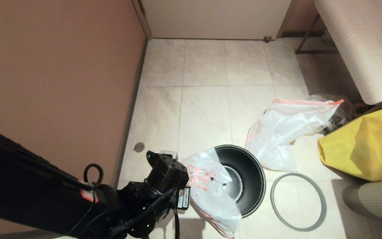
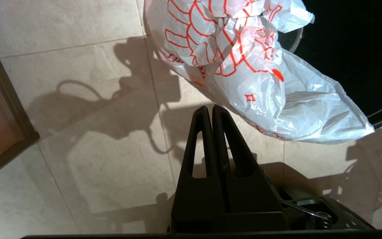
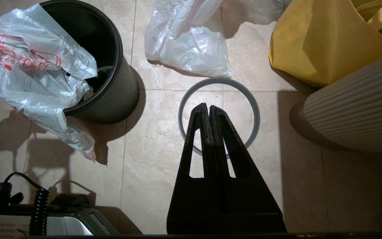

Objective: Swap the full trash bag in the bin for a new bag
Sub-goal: Put the new garbage bag on the trash can

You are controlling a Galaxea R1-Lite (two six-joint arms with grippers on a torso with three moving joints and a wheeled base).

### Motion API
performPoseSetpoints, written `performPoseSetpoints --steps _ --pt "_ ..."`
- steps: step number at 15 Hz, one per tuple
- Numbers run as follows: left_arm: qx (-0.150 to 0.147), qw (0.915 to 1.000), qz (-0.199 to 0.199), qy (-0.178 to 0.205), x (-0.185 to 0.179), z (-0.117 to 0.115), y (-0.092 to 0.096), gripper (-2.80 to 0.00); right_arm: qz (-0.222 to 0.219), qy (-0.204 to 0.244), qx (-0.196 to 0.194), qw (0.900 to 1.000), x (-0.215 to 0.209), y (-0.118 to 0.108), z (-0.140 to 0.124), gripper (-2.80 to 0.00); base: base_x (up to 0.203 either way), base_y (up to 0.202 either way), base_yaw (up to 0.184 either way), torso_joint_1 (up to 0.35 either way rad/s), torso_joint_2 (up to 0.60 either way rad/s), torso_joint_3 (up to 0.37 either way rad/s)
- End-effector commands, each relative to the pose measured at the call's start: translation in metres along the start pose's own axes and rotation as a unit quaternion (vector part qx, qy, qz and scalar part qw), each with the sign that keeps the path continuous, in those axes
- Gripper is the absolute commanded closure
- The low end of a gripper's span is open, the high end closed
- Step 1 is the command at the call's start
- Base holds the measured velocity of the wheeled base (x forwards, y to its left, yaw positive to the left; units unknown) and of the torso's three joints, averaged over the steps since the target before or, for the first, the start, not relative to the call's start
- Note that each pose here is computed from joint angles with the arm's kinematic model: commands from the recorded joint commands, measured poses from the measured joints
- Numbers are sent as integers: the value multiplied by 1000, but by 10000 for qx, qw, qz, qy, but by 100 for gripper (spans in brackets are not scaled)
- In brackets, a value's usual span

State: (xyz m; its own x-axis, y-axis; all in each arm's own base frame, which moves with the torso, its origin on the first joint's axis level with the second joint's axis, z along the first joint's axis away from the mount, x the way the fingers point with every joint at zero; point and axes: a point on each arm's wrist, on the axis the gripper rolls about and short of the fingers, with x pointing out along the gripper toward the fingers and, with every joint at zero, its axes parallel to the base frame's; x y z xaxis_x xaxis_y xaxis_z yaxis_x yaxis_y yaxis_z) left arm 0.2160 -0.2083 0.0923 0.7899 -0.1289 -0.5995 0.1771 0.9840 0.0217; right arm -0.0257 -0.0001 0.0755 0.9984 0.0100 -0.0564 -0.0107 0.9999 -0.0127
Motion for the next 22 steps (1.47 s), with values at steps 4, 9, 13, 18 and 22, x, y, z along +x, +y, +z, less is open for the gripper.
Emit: performPoseSetpoints --steps 4,9,13,18,22 --pt "-78 9993 -127 -343 -4 19 -7 0 125 57 -522 9985 0 1 1 0 0 0 0 0 0 0" --pt "-57 9967 -269 -762 -17 43 -7 0 168 408 -679 9967 4 1 3 0 0 0 0 0 0 0" --pt "30 9900 -368 -1361 -27 63 -4 0 171 392 -674 9968 4 1 7 0 0 0 0 0 0 0" --pt "15 9814 -502 -1851 -37 84 -2 0 111 520 -418 9977 27 -1 99 0 0 0 0 0 0 0" --pt "364 9734 -337 -2239 -62 104 12 0 218 1137 -616 9914 91 0 157 0 0 0 0 0 0 0"
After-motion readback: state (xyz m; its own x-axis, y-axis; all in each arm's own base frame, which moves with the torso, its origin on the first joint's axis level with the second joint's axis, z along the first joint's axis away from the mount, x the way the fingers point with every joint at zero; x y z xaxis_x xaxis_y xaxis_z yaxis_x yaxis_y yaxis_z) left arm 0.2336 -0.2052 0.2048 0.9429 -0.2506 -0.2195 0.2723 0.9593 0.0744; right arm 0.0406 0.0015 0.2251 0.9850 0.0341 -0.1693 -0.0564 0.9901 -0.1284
